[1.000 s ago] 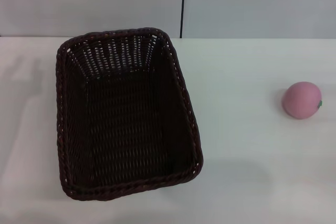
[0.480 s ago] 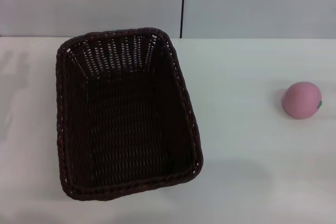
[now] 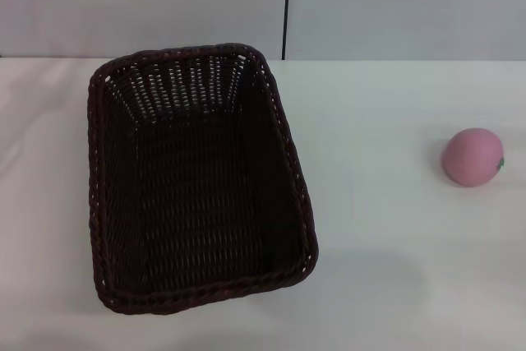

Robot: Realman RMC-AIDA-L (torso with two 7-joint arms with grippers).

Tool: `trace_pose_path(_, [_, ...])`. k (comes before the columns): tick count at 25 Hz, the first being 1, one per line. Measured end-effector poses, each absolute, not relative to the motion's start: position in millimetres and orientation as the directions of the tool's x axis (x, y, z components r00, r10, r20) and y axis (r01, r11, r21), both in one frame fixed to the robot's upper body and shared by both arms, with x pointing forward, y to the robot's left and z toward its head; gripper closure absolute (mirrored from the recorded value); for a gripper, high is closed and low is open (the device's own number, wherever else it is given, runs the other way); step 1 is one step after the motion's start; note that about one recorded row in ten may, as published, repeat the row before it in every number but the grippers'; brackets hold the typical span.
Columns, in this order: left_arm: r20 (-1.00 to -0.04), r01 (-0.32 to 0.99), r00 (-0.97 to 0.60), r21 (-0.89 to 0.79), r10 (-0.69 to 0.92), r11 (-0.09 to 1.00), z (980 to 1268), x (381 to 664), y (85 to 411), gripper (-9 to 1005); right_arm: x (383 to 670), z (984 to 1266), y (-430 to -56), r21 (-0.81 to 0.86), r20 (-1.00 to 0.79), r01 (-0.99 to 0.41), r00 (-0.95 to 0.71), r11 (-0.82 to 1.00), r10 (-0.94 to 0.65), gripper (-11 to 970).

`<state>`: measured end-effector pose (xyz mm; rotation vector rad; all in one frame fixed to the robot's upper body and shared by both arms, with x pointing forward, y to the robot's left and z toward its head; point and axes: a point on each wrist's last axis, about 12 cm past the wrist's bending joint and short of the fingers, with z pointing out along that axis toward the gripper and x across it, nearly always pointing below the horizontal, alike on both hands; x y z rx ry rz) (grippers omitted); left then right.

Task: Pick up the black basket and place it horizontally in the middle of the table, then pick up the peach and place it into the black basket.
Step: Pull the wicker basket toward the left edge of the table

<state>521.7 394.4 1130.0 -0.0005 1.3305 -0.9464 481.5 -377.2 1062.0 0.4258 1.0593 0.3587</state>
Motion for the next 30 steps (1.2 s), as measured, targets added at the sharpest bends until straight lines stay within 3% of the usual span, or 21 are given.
trace_pose_path(5, [-0.859,0.586,-0.277,-0.507,-0.431,0.633,1152,537,402,551,482,1060,-377,0.507,-0.76,-0.068,0.435,0.859,0.483,342])
trace_pose_path(10, [-0.896,0.602,-0.319,-0.442,-0.308,0.664,1169,543,394,505,484,1058,-377,0.515,-0.763,-0.06,0.423,0.855,0.489,342])
trace_pose_path(13, [-0.891,0.592,-0.395,-0.433,-0.224,0.679,1170,551,385,392,485,1056,-377,0.523,-0.767,-0.047,0.409,0.851,0.494,342])
trace_pose_path(17, [-0.852,0.564,-0.517,-0.412,-0.083,0.715,1175,562,373,264,485,1051,-380,0.537,-0.775,-0.009,0.389,0.844,0.497,342])
trace_pose_path(24, [-0.729,0.439,-0.684,-0.459,-0.044,0.773,1177,573,357,149,484,1048,-382,0.543,-0.781,0.014,0.377,0.839,0.499,342])
trace_pose_path(30, [-0.682,0.415,-0.731,-0.478,-0.029,0.774,1175,576,347,199,484,1046,-384,0.55,-0.783,0.033,0.369,0.835,0.501,342])
